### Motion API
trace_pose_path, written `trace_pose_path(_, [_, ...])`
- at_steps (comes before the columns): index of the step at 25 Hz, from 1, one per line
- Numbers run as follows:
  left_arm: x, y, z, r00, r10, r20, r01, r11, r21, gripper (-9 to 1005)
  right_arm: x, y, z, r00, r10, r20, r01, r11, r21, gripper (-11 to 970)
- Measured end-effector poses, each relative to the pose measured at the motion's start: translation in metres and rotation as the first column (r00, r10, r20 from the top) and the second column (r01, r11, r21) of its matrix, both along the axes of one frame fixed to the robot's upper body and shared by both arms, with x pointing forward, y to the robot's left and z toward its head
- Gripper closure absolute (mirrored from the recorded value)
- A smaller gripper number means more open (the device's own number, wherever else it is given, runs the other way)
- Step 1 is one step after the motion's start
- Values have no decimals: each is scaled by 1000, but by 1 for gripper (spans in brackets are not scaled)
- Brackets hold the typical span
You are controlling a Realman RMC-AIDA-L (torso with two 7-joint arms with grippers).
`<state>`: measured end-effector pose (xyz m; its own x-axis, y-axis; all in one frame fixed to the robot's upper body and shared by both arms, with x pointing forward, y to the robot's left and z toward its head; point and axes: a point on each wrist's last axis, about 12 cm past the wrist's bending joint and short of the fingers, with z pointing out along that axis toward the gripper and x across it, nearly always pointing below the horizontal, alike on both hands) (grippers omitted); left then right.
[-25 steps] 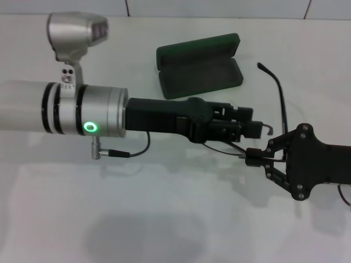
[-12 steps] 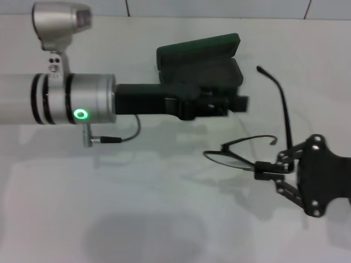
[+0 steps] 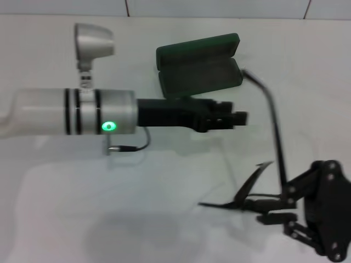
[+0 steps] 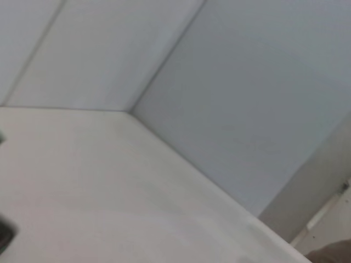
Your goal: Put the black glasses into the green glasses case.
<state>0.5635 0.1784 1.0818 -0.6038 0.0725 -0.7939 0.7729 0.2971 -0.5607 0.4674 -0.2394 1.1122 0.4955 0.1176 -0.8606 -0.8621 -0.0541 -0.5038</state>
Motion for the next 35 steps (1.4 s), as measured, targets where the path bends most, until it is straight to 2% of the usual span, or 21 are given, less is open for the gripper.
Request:
trace_pose_path(2, [1,-7,2,1000,-9,22,10,1000,-15,421,6,15,-3,997,58,-52,-57,998,22,907])
trace_pose_path(3, [3,-13,6,999,-5,49,8,998,-60,421,9,20,-4,995,74,-72,-72,997,26,907])
trace_pose_path(6, [3,-12,13,995,17,98,-2,989,-150,422,16,31,-10,984,101,-146,-99,995,18,907])
trace_pose_path(12, [-13,-8,24,976,-51,211,105,962,-250,422,23,34,-27,974,0,-228,-8,999,-34,907])
trace_pose_path(18, [-18,-8,23,967,-99,236,156,960,-234,422,23,27,-31,967,-82,-240,78,997,-27,907])
trace_pose_path(25, [-22,-17,21,956,-172,238,221,955,-198,422,23,25,-34,963,-107,-246,100,994,-41,906])
trace_pose_path(28, [-21,-17,22,956,-172,239,221,955,-198,423,23,24,-35,963,-114,-246,106,993,-45,906])
trace_pose_path(31, [-20,-15,22,958,-152,243,204,958,-204,423,23,24,-35,962,-117,-245,108,993,-49,906])
trace_pose_path(35, [-13,-1,21,966,-17,257,81,967,-243,423,24,23,-37,962,-129,-241,117,991,-65,906])
